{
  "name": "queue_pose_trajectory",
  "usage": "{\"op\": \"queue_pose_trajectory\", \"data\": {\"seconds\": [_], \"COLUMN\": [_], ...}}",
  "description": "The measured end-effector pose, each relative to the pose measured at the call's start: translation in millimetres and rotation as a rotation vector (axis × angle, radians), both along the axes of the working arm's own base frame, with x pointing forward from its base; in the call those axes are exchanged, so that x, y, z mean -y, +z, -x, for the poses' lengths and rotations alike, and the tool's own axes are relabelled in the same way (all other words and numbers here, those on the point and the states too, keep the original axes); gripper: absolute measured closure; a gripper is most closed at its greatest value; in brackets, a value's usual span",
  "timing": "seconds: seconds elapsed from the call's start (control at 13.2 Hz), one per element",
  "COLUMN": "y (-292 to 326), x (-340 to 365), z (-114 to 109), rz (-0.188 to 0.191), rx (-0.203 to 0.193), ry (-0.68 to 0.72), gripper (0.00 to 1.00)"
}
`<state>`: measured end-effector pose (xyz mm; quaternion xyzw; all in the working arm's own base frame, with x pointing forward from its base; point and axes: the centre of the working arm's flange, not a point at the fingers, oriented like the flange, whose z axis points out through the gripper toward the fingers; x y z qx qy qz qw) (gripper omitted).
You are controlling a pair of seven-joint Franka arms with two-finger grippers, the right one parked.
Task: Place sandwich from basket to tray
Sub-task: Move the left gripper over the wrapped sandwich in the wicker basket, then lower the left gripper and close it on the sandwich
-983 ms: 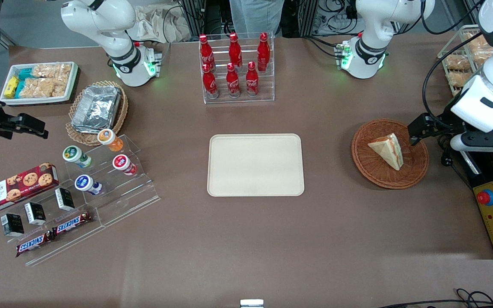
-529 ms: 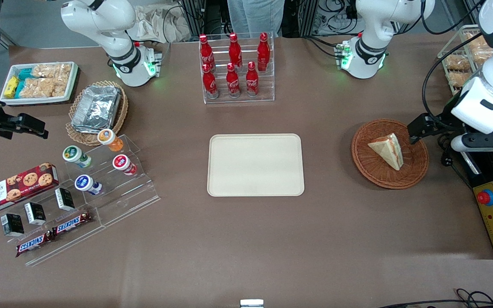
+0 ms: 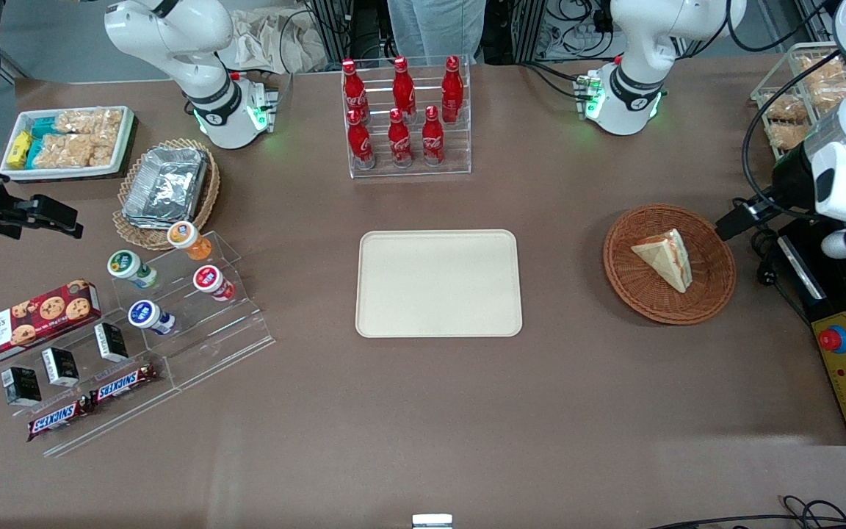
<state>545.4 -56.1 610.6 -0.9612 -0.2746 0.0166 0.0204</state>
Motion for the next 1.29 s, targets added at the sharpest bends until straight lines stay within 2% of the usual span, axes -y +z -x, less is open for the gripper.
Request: {"op": "queue_pose_trajectory", "data": {"seconds": [0.15,0.45,0.61,0.83,1.29], "y": [-19,-71,-87,-126,-269], "x": [-15,-48,-57,-53,-49], "z": [25,84,97,92,63], "rz": [-0.023,0.009,0.018,0.016,-0.023], "rx": [-0.025,0.021,0.036,0.041,-0.003], "ry": [0.088,0.211,0.231,0.249,0.262], "gripper": [0.0,0.0,0.0,0.0,0.0]}}
